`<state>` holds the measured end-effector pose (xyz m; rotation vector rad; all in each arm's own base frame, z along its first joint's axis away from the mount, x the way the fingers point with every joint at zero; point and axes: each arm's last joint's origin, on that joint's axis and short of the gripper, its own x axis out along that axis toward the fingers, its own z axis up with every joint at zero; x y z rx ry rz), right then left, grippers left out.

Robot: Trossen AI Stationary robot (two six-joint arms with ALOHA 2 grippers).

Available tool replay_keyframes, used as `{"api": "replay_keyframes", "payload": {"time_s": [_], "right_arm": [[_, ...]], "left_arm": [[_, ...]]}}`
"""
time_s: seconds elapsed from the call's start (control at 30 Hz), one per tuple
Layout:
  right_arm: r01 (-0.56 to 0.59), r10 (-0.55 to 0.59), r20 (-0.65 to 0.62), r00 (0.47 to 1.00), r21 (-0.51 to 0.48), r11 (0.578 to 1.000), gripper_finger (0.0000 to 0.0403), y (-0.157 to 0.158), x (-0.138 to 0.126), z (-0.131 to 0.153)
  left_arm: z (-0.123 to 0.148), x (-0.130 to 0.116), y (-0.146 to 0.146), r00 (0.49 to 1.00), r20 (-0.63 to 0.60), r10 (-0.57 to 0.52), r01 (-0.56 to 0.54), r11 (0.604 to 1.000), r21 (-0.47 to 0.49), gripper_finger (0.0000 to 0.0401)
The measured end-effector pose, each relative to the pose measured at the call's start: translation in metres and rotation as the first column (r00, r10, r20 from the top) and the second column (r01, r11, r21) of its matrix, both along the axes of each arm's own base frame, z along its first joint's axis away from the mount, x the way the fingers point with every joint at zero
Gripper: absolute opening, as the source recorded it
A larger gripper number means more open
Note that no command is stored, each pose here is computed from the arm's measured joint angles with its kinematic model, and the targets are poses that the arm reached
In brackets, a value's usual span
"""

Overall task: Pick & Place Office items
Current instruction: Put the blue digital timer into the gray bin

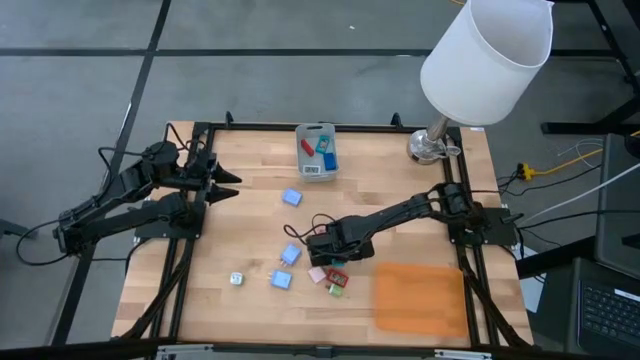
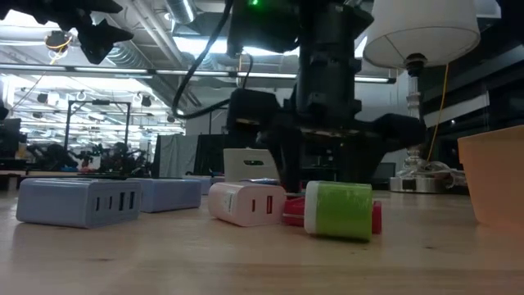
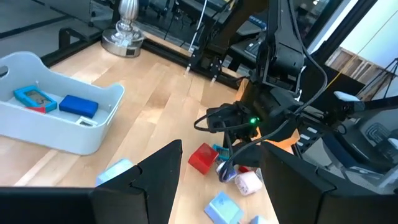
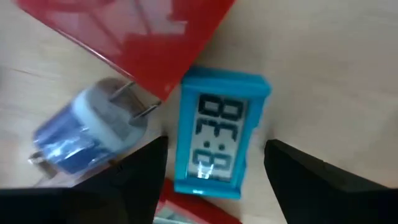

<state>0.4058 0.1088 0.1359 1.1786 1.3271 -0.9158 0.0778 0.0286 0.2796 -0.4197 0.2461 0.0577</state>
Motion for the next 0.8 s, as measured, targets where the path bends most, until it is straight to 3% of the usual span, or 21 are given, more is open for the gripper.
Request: {"api": "replay_keyframes", "payload": {"time_s": [0.43,0.57,0.73,0.8], "right_arm": [[0.002,-0.002,-0.002,1.000,0.017,1.000,0.0259,-0.0002,0.0025,-0.0051],[0.004,-0.004,0.000,1.000,0.020,1.000,0.0227,-0.0009,0.0031,-0.0058],[0.006,-0.006,0.001,1.000,0.024,1.000,0.0154,-0.0020,0.0036,-0.0059],[0.006,-0.006,0.000,1.000,0.023,1.000,0.0150,-0.0021,0.0035,-0.0059]], "left_arm": [[-0.0016,-0.0004,-0.0002,1.000,-0.016,-0.002,0.002,1.000,-0.001,0.0212],[-0.0022,-0.0006,-0.0003,1.000,-0.021,-0.001,0.001,1.000,-0.004,0.0212],[-0.0022,-0.0006,-0.0002,1.000,-0.022,0.001,-0.002,1.000,-0.003,0.0212],[-0.0022,-0.0006,-0.0002,1.000,-0.022,0.001,-0.002,1.000,-0.003,0.0212]]}}
